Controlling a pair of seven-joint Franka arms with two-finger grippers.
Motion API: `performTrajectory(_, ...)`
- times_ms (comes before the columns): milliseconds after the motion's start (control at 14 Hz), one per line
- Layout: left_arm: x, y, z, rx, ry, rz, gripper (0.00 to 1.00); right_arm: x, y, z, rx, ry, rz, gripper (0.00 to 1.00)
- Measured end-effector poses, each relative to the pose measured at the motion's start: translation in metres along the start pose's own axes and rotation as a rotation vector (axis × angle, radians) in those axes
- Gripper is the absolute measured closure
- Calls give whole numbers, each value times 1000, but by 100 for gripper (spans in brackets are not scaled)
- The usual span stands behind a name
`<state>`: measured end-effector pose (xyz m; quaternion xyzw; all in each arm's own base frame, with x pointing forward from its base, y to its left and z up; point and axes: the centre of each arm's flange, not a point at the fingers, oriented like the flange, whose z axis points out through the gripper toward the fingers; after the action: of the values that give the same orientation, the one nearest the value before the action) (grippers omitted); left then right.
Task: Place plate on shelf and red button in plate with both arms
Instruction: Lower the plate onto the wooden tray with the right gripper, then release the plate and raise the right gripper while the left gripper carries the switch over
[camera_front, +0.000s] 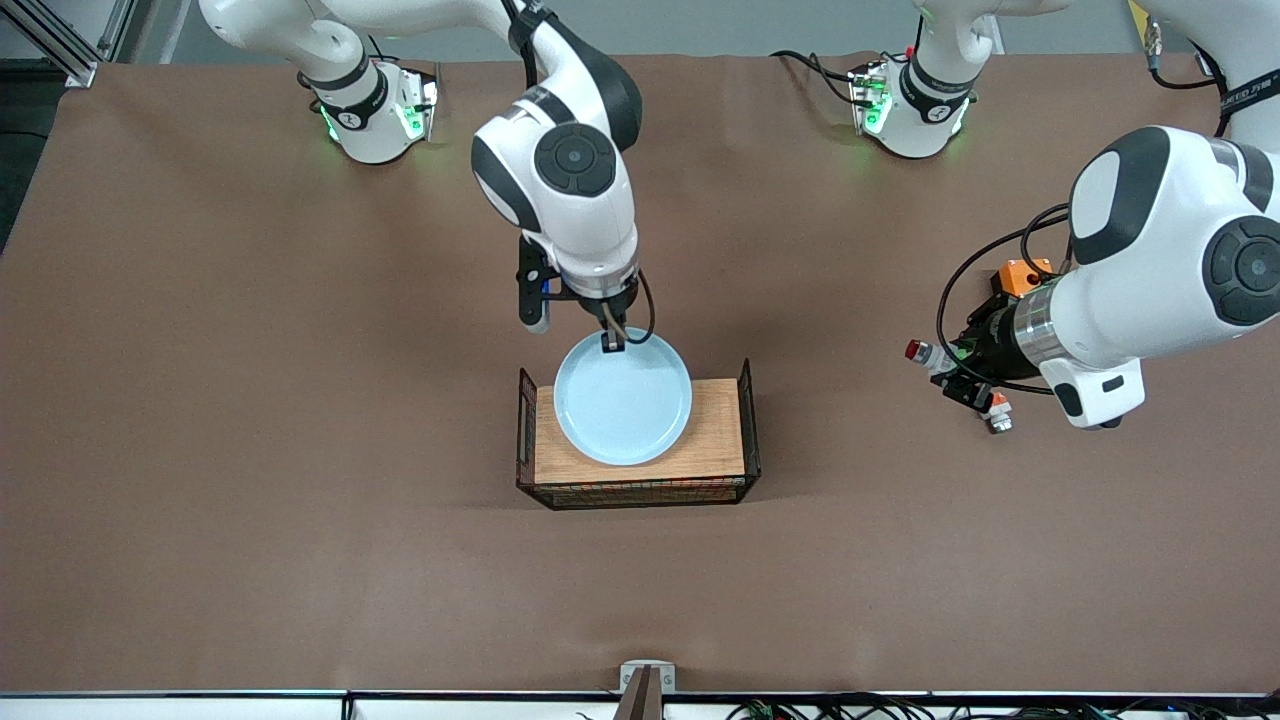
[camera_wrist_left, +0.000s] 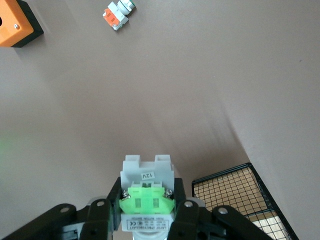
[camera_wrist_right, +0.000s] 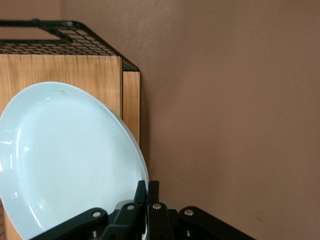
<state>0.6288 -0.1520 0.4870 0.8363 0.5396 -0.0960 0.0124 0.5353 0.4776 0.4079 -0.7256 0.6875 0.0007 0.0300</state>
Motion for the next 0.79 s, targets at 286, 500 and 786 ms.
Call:
performTrajectory(286,0,0,0,0,0,0,59,7,-14,21,14,-9,19,97)
performTrajectory(500,-1,0,0,0,0,1,59,3,-12,33,8,-6,14,97)
performTrajectory(786,-5,2,-5,-11,-1,-3,59,-4,-7,38,3,-5,2,74)
